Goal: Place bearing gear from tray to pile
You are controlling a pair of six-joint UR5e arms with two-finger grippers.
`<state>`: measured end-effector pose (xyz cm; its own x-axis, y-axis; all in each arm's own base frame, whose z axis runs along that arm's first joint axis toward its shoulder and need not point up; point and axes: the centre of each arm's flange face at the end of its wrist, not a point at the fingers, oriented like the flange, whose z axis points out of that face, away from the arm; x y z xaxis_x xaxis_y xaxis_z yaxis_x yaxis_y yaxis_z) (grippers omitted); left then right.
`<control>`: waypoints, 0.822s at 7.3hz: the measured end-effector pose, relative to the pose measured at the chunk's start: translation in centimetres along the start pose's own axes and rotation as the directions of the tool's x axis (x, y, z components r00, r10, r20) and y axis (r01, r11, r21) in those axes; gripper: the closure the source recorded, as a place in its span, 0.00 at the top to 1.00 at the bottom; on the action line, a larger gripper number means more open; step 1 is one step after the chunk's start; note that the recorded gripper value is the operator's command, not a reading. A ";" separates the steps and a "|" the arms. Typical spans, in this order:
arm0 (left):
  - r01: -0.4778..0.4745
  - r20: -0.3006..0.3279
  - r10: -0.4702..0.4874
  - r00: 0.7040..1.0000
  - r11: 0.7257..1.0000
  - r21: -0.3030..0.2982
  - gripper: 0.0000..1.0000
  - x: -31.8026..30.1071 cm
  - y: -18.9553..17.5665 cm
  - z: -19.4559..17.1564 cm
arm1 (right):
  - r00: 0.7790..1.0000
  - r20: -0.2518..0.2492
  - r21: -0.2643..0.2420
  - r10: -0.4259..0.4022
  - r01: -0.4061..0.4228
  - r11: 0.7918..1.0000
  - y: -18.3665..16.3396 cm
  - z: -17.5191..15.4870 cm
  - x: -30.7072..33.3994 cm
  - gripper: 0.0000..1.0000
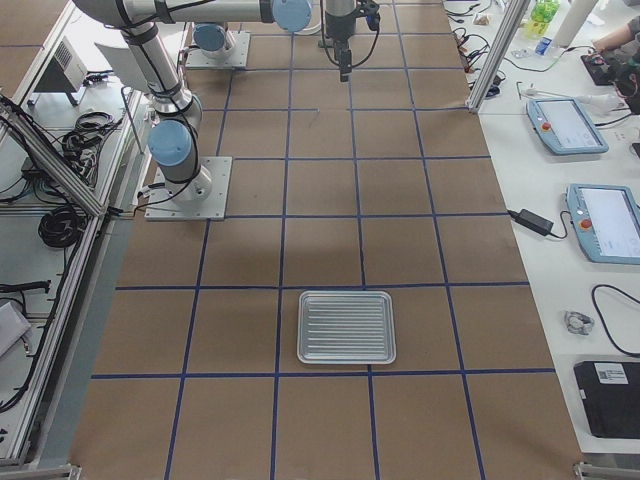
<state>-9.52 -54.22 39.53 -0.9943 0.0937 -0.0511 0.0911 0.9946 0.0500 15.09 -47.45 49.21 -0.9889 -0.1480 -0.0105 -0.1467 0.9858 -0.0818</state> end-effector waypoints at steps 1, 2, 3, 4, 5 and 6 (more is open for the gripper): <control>-0.029 -0.003 0.029 1.000 0.999 0.026 1.00 2.4 0.1 -3.1 | 1.000 0.000 0.000 0.000 0.000 1.000 0.0 0.0 0.0 1.00; -0.047 -0.015 0.047 0.999 0.997 0.057 1.00 3.9 0.7 -5.6 | 1.000 -0.001 0.001 0.000 0.000 1.000 0.0 0.0 0.0 1.00; -0.055 -0.022 0.057 0.998 0.995 0.080 1.00 4.7 1.6 -7.5 | 1.000 -0.003 0.001 0.001 -0.001 1.000 0.0 0.0 0.1 1.00; -0.057 -0.023 0.059 0.998 0.994 0.096 1.00 4.9 2.7 -8.9 | 1.000 -0.004 0.001 0.001 -0.001 1.000 0.0 0.0 0.1 1.00; -0.057 -0.022 0.059 0.998 0.993 0.099 1.00 5.0 3.6 -9.8 | 1.000 -0.005 0.001 0.000 0.000 1.000 0.0 -0.1 0.1 1.00; -0.056 -0.023 0.058 0.998 0.995 0.088 1.00 4.9 4.3 -10.3 | 1.000 -0.005 0.001 0.000 0.000 1.000 0.0 -0.1 0.1 1.00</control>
<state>-14.52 -49.94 49.77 -0.9883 0.1501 -0.0256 0.1510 0.9879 -0.0348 14.97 -47.46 49.27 -0.9890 -0.1475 -0.0058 -0.1465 0.9857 -0.0828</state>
